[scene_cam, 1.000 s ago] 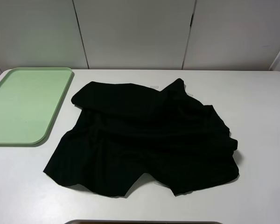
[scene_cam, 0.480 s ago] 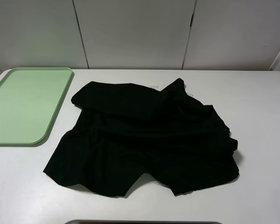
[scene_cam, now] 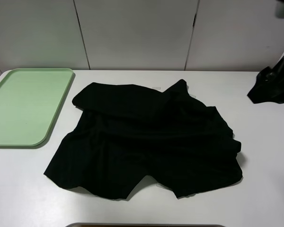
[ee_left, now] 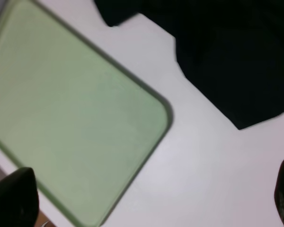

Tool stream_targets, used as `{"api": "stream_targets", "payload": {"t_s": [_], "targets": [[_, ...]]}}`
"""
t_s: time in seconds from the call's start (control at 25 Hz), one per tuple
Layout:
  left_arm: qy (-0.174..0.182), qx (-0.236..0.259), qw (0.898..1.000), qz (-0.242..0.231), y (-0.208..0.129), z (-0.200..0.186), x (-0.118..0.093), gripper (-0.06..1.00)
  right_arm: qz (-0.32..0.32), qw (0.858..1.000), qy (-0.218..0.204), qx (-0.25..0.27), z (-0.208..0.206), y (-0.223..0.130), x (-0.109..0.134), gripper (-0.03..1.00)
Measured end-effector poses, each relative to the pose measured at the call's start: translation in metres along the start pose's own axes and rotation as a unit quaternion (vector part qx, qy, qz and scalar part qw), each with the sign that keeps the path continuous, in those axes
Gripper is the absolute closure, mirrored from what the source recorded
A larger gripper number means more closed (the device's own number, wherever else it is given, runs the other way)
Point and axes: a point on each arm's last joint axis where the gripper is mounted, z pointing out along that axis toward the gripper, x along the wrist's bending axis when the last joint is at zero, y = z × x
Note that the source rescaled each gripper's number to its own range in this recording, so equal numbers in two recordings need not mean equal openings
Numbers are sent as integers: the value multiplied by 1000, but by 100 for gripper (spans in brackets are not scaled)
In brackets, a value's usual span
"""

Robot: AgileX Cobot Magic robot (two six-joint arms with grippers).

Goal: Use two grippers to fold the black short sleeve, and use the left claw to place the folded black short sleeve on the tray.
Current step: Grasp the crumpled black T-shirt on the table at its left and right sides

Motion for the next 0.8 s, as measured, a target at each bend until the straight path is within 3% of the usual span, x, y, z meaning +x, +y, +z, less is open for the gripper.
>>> {"api": "stream_targets", "payload": {"t_s": [0.32,0.64,0.8], "targets": [[-116,61,989,68,39,59,-15,-4,-97,993,50,39,49,22,29,-3],[-143,84,979,114,68,120,-22,-4,-132,987,73,59,66,24,40,-3],[-147,84,977,127,74,138,-24,-4,-186,978,76,57,66,24,39,-3]]}}
